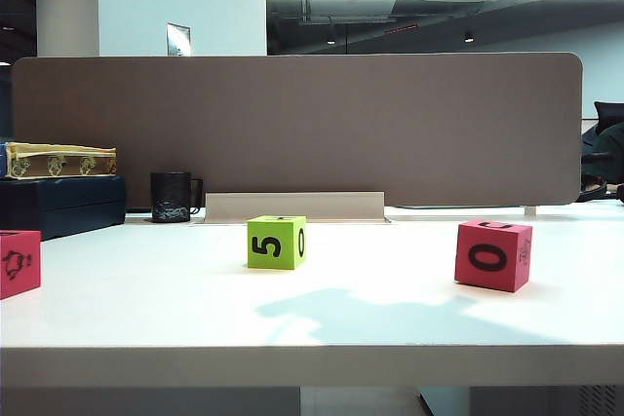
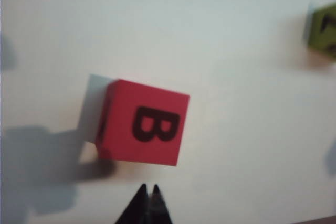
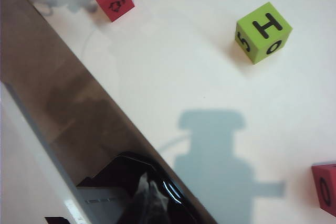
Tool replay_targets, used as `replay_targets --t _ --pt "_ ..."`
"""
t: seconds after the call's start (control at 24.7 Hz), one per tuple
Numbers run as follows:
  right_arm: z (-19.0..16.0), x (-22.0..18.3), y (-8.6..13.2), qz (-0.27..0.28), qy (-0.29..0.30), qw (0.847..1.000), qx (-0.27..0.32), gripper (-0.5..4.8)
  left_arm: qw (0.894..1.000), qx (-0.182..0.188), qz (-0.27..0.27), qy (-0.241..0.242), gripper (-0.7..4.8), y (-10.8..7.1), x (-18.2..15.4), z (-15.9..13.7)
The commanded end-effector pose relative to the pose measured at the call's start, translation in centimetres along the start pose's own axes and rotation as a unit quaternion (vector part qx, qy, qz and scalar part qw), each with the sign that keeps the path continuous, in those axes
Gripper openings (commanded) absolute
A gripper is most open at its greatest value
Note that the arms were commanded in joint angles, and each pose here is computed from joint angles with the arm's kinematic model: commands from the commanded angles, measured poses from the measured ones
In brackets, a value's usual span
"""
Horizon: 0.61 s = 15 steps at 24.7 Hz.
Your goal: Select the appropriate blocks from the scattered letter blocks on the table and arrange them in a row to spell out "THU".
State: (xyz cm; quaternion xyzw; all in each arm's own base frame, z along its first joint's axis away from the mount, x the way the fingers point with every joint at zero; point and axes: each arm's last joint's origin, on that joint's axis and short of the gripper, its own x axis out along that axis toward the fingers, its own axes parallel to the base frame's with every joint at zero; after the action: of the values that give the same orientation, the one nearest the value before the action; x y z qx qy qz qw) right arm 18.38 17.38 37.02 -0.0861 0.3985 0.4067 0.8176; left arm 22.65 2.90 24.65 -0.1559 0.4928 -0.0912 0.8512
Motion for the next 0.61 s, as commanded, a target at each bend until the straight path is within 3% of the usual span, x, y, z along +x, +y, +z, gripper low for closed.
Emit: replay_targets --t 0.04,0.08,0.16,0.37,0.49,0.61 --pt "0.1 -0.2 0.1 -0.003 -0.006 1.0 -0.003 -0.05 0.994 0.073 0.065 0.038 -0.06 -3.0 1.1 -0.7" --pt "0.1 -0.2 0.1 -0.003 -0.006 1.0 -0.003 -0.05 0.987 0.11 0.105 0.05 -0.06 -4.5 1.6 -1.3" --pt "0.1 -0.2 0.1 -0.003 -0.005 1.0 -0.003 -0.05 0.982 0.132 0.121 0.053 -0.06 -5.5 1.9 -1.6" --pt "0.0 -0.2 0.1 -0.004 -0.003 1.0 -0.002 -0.05 0.983 0.132 0.121 0.044 -0.06 -5.9 2.0 -1.5" --pt "0.1 -0.2 0.1 -0.004 -0.004 1.0 -0.01 -0.05 0.98 0.152 0.128 -0.003 -0.06 -6.0 2.3 -0.5" --pt "0.1 -0.2 0.0 -0.007 -0.004 1.0 -0.011 -0.05 0.98 0.153 0.126 -0.015 -0.05 -6.0 3.1 0.1"
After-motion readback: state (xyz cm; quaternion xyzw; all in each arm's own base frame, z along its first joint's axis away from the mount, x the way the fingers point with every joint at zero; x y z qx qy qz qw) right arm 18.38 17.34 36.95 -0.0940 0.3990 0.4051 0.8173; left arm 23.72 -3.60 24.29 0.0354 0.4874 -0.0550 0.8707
